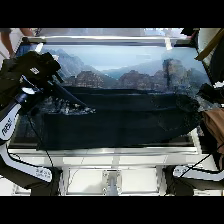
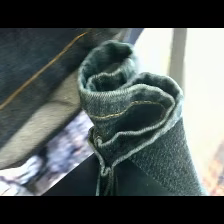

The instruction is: Fold the clothes and pants, and hang the long-sleeved shirts on hangers.

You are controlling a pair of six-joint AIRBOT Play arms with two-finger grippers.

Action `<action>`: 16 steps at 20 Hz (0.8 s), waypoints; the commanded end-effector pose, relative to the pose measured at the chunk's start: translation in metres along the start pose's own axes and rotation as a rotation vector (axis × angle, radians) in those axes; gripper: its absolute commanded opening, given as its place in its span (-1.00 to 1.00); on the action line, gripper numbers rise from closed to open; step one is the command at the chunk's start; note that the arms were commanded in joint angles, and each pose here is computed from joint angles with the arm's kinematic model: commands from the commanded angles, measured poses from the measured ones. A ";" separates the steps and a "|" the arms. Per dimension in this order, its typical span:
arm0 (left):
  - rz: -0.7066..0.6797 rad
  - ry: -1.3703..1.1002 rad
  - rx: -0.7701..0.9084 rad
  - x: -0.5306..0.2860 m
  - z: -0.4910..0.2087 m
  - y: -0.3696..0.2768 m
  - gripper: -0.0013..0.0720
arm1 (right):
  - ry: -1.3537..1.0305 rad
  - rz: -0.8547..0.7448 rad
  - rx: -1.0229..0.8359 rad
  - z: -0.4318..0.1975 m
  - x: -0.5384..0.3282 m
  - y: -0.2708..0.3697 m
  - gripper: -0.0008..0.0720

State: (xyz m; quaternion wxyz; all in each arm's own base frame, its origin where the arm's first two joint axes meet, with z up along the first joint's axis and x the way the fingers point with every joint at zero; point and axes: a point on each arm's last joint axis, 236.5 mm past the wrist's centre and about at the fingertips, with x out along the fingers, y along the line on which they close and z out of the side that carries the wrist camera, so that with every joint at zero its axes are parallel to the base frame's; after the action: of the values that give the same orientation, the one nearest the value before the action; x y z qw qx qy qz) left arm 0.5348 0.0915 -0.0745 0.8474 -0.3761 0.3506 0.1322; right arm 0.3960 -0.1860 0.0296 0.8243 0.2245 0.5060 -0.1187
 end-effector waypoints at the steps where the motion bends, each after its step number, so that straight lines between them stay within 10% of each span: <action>1: -0.038 -0.028 0.021 -0.025 0.020 -0.017 -0.91 | 0.018 -0.001 -0.003 -0.004 0.000 0.000 -0.02; 15: 0.277 0.452 0.217 -0.120 -0.040 0.099 -0.91 | 0.126 -0.029 -0.076 -0.031 -0.010 -0.005 -0.08; 16: 0.275 0.451 0.214 -0.117 -0.041 0.099 -0.50 | 0.131 -0.019 -0.072 -0.032 -0.010 -0.003 -0.08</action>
State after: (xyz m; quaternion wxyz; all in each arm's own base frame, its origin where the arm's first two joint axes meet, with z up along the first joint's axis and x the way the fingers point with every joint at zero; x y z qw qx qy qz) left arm 0.3979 0.1281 -0.0546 0.7755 -0.2665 0.5616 0.1109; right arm 0.3676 -0.1770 0.0245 0.7988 0.1969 0.5595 -0.1004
